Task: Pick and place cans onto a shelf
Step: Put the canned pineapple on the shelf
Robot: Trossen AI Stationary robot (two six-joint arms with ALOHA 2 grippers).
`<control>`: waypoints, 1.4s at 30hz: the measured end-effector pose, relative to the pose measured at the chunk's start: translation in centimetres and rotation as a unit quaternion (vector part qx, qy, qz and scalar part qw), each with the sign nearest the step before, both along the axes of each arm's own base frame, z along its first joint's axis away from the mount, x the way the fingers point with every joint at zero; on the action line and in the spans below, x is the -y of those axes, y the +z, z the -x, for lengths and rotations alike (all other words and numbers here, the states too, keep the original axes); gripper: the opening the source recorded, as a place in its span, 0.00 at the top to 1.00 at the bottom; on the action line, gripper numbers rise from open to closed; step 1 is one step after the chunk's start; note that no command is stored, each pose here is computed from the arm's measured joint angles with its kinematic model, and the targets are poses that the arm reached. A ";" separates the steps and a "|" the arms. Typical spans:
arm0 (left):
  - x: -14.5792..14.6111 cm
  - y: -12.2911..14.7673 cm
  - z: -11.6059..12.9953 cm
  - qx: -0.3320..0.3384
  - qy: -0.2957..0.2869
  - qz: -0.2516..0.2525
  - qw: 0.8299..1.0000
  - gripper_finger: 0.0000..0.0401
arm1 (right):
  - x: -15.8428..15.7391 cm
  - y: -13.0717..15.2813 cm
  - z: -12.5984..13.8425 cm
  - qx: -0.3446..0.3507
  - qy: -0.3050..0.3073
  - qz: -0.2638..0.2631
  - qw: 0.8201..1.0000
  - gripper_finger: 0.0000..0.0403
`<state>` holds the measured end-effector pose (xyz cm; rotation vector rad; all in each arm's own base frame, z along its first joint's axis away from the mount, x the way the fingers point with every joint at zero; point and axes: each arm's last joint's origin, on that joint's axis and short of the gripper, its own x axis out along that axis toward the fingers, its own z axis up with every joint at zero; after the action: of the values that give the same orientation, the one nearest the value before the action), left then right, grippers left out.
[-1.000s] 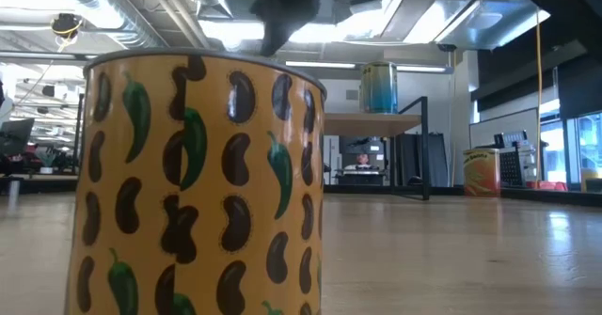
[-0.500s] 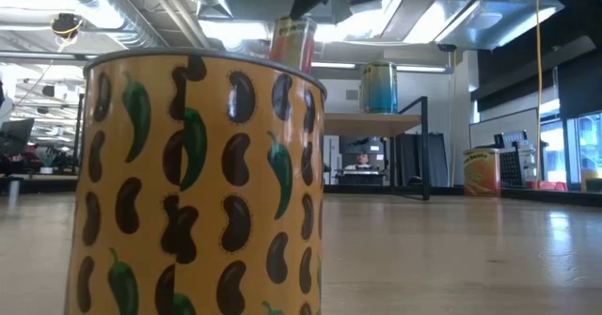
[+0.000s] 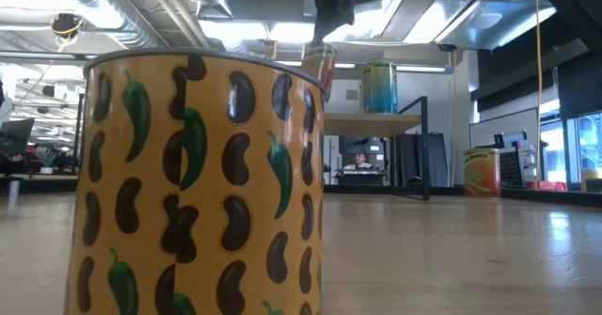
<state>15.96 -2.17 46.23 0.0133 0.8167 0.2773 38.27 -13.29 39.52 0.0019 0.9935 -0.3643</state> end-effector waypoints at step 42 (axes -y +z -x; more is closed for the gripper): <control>0.0 0.0 0.0 -0.001 0.000 0.000 1.000 0.92 | 0.4 -1.4 -1.0 -0.028 0.014 0.024 0.999 0.83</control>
<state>15.95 -2.17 46.22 0.0139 0.8180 0.2771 39.27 -13.72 38.15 -0.0658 1.0389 -0.3645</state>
